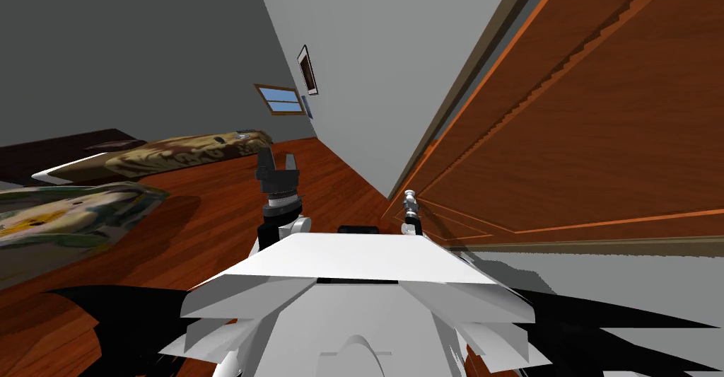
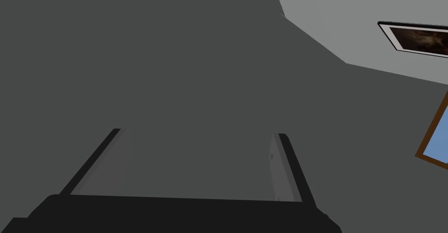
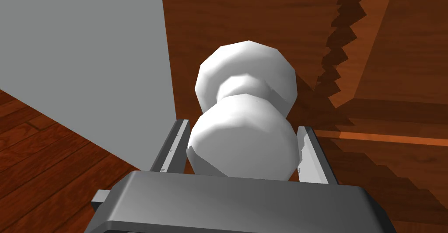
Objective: Pull the door open
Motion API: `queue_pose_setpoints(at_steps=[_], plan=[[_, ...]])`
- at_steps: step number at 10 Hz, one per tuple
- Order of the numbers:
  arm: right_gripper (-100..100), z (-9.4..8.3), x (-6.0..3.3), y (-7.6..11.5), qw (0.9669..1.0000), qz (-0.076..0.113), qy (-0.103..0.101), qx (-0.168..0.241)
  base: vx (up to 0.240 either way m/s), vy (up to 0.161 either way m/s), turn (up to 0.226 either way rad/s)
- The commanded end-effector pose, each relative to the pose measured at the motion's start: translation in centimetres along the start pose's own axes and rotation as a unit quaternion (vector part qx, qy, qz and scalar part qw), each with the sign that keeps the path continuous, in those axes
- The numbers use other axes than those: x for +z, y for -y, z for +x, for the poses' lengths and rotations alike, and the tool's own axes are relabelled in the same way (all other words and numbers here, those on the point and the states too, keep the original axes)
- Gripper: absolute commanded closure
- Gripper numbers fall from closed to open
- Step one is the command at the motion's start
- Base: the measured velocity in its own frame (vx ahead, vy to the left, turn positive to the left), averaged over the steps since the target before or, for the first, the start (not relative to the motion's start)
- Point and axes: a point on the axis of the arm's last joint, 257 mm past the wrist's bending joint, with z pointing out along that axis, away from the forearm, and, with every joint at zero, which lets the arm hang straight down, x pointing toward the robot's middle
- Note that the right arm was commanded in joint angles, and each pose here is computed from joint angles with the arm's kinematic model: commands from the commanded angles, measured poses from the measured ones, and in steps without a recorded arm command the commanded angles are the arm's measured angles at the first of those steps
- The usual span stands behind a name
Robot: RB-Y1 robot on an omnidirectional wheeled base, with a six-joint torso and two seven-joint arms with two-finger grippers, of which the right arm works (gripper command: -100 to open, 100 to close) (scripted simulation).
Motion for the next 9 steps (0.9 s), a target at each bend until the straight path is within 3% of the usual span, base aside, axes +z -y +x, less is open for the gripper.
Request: queue_pose_setpoints(at_steps=[1, 5, 7, 9], plan=[[100, -0.07, -0.22, 0.34, 1.0000, 0.006, 0.001, 0.001, -0.261, -0.035, 0.232], [100, 0.13, -0.38, 0.71, 0.9999, 0.015, -0.002, 0.002, -0.241, -0.036, 0.170], [100, 0.01, -0.45, 0.64, 0.9999, 0.015, 0.000, 0.001, -0.158, -0.014, 0.078], [100, -0.09, -0.81, 1.13, 0.9995, 0.031, 0.001, 0.000, -0.151, -0.004, 0.073]])
